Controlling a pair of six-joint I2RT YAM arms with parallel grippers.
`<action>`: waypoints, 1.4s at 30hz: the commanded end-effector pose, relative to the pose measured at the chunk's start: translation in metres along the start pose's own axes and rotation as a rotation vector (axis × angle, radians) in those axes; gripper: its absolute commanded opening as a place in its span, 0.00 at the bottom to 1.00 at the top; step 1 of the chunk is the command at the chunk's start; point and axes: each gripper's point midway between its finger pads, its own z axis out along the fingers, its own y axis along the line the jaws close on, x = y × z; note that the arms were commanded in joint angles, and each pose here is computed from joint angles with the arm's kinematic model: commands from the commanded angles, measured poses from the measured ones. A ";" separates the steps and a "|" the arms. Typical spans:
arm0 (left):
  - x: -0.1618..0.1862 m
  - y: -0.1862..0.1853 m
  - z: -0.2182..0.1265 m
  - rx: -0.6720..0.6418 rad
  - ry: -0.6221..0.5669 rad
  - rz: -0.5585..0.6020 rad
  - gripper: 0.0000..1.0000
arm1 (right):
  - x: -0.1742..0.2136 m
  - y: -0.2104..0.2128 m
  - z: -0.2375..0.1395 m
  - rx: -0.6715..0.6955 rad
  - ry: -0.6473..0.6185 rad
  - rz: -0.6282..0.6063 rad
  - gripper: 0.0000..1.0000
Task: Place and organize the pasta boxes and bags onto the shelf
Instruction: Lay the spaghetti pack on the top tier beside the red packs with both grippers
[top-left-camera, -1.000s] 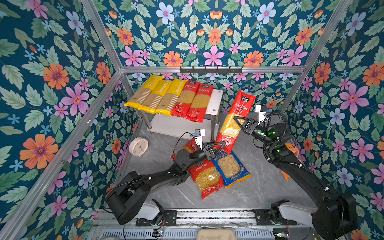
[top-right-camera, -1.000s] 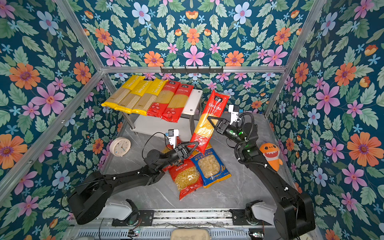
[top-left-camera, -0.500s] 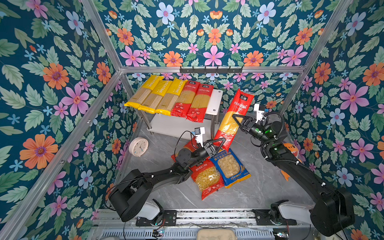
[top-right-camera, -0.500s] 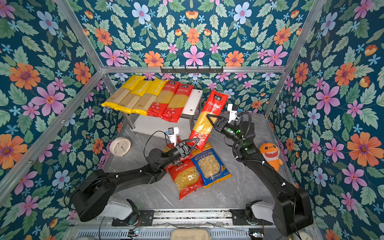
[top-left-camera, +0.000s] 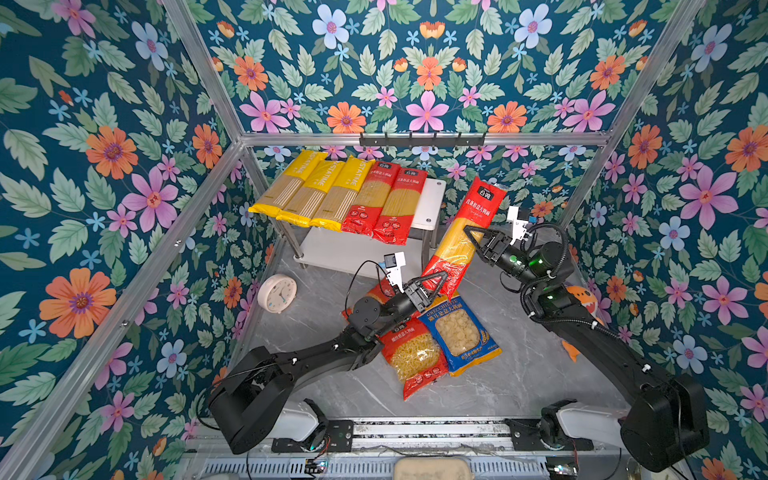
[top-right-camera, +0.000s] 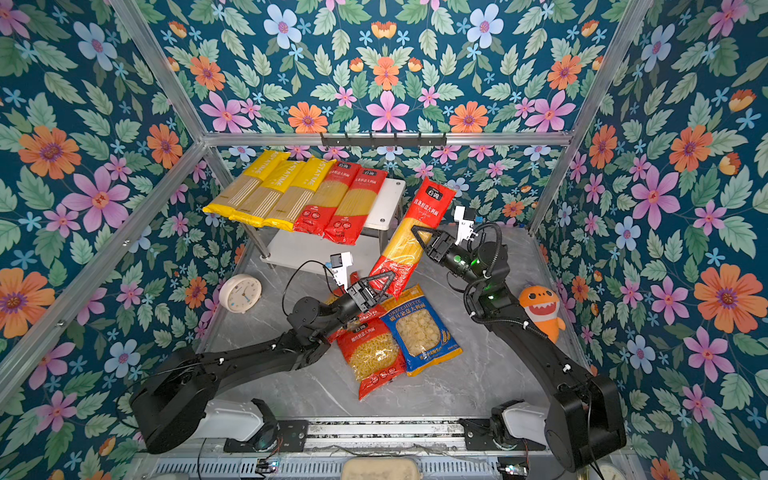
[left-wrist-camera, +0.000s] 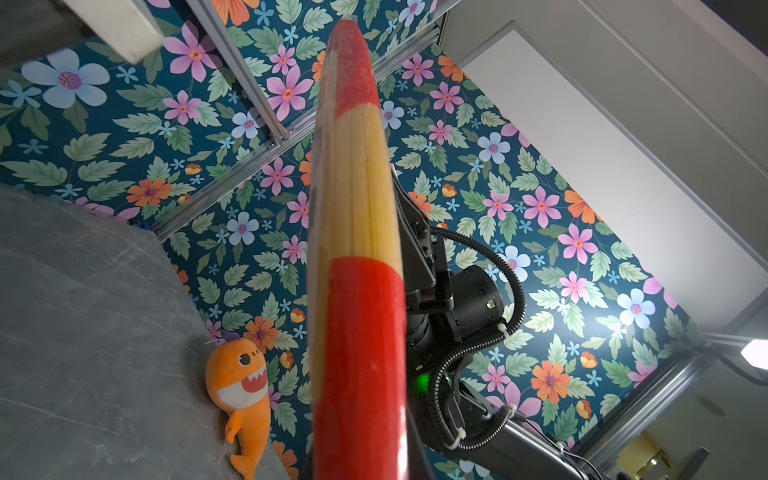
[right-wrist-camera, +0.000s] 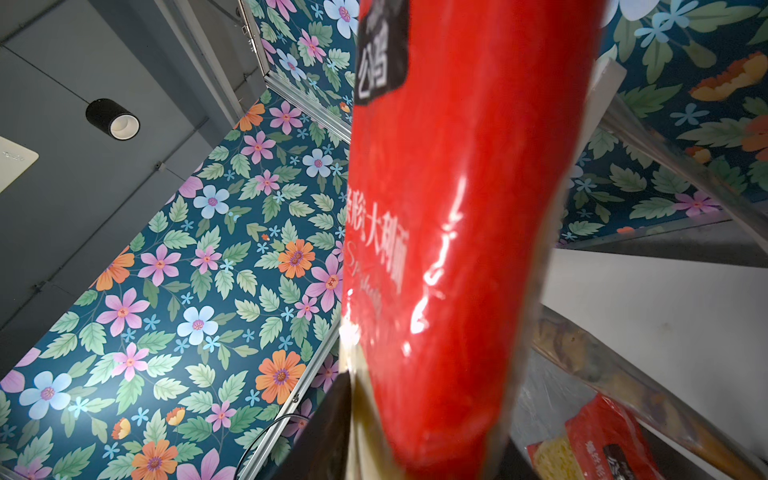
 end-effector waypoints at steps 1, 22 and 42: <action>-0.029 -0.025 0.000 0.058 -0.117 0.029 0.03 | -0.008 0.013 -0.002 -0.033 -0.038 -0.041 0.47; -0.111 0.010 0.019 -0.131 -0.212 -0.212 0.00 | 0.001 0.006 -0.023 0.043 -0.042 -0.093 0.61; -0.134 0.045 0.004 -0.388 -0.341 -0.329 0.00 | 0.004 0.001 -0.022 0.047 -0.034 -0.094 0.60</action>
